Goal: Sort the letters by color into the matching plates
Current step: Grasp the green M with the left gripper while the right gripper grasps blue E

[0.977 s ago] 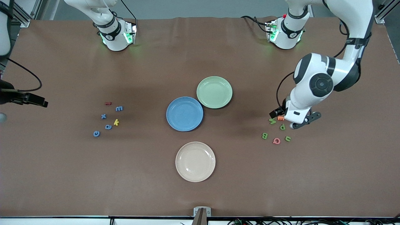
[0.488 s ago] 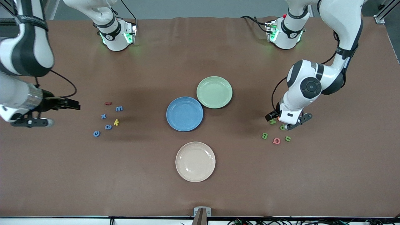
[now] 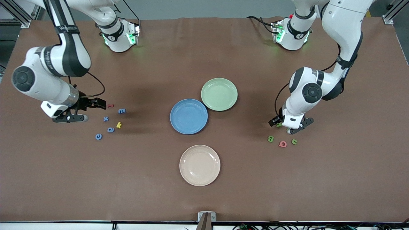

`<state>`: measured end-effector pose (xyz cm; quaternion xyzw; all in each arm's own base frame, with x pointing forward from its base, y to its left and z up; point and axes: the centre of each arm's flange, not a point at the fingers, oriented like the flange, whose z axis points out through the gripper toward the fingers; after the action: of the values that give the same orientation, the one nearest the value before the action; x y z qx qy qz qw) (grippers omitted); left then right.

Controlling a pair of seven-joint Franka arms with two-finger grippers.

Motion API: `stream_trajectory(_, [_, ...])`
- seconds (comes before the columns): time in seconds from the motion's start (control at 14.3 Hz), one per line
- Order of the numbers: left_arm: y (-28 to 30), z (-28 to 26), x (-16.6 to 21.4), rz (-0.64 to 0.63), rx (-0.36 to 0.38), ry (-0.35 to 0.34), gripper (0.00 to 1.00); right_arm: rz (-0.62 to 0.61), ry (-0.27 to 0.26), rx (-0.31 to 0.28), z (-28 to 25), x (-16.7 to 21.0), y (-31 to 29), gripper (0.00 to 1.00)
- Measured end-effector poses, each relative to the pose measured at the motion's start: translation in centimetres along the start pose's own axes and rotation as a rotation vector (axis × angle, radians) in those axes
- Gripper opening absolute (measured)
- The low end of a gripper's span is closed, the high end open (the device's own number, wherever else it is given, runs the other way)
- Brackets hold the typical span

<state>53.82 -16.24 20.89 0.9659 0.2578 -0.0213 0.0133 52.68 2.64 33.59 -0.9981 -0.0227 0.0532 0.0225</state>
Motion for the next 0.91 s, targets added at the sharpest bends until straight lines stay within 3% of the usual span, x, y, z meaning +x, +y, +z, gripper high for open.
stream_trajectory(0.28, [-0.3, 1.1, 0.1, -0.003, 0.005, -0.008, 0.68, -0.064, 0.045, -0.011, 5.0, -2.1, -0.3, 0.97])
stream_trajectory(0.35, [-0.3, 1.2, 0.1, 0.001, 0.009, -0.006, 0.68, -0.074, 0.053, -0.014, 5.9, -2.5, -0.6, 0.91])
stream_trajectory(0.49, [-0.5, 1.3, 0.3, 0.006, 0.016, -0.002, 0.67, -0.088, 0.067, -0.021, 7.6, -3.0, -1.1, 0.88])
stream_trajectory(0.91, [-1.0, 2.4, 0.9, 0.010, 0.021, 0.001, 0.64, -0.094, 0.064, -0.039, 13.1, -2.8, -1.0, 0.88])
